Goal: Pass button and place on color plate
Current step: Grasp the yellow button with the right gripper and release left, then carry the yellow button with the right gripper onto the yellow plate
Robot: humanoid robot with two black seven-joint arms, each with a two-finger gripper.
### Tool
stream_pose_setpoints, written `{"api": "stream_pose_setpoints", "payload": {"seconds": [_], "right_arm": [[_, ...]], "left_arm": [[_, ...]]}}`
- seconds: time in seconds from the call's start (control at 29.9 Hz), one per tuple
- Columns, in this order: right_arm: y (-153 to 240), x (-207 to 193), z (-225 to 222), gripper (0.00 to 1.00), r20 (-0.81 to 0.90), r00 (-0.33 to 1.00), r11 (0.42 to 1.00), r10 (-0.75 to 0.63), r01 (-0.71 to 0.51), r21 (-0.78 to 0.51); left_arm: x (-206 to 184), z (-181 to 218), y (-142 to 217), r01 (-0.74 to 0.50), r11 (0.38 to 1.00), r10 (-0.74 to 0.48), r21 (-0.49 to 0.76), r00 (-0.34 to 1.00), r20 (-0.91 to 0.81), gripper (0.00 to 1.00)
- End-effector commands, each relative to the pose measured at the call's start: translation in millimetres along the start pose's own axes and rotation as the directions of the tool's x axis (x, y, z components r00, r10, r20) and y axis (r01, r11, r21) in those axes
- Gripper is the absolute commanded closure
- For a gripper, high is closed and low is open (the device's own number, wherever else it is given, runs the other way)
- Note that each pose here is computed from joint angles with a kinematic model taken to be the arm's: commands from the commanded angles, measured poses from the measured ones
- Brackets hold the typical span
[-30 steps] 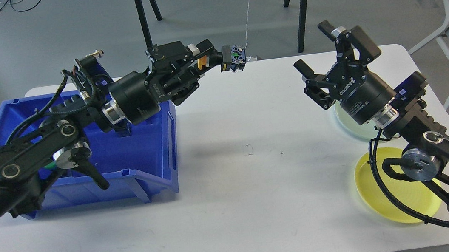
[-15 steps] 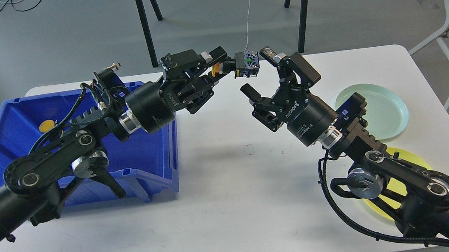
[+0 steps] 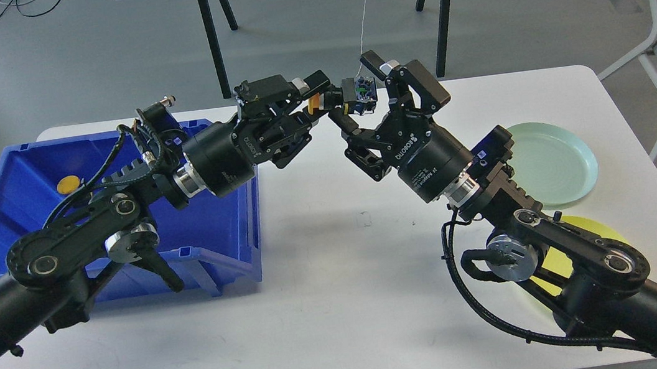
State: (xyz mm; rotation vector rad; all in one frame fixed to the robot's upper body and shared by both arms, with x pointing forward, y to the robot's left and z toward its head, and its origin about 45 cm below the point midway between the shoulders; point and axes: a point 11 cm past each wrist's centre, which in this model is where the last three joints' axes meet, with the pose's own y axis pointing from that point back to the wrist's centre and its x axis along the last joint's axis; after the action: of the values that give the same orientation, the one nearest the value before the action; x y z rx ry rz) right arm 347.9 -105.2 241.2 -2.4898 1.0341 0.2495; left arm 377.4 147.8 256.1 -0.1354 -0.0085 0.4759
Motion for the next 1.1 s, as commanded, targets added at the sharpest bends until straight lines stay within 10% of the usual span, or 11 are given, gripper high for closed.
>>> {"api": "stream_pose_setpoints", "payload": {"seconds": [0.0,0.4,0.47,0.53,0.63,0.9,1.07], "right_arm": [[-0.5,-8.0,7.2,1.00,-0.009,1.000,0.999,-0.029,0.029,-0.032],[1.3,-3.6,8.9,1.00,-0.023,0.999,0.999,0.047,-0.048,-0.026],[3.2,-2.0,9.6,1.00,-0.025,0.998,0.998,0.055,-0.056,-0.028],[4.3,-2.2,9.7,1.00,-0.025,0.998,0.998,0.061,-0.062,-0.027],[4.8,-2.5,8.7,1.00,-0.025,0.998,0.998,0.062,-0.063,-0.026],[15.7,3.1,1.8,1.00,-0.026,0.994,0.995,0.102,-0.102,-0.008],[87.2,36.6,-31.5,1.00,-0.067,0.971,0.973,0.230,-0.230,0.012]], "left_arm": [[-0.1,-1.0,0.1,-0.001,1.000,0.001,0.001,1.000,-0.002,0.93],[0.3,-1.2,0.4,-0.002,1.000,0.002,0.002,1.000,-0.002,0.90],[0.7,-0.7,0.3,-0.004,1.000,0.004,-0.001,1.000,-0.004,0.70],[1.0,0.2,-0.2,-0.009,1.000,0.009,-0.008,1.000,-0.013,0.27],[5.5,4.3,-0.1,-0.036,0.999,0.034,-0.035,0.998,-0.047,0.03],[5.8,3.8,0.0,-0.040,0.998,0.038,-0.038,0.998,-0.055,0.01],[5.8,2.0,1.2,-0.044,0.998,0.042,-0.035,0.997,-0.060,0.01]]}}
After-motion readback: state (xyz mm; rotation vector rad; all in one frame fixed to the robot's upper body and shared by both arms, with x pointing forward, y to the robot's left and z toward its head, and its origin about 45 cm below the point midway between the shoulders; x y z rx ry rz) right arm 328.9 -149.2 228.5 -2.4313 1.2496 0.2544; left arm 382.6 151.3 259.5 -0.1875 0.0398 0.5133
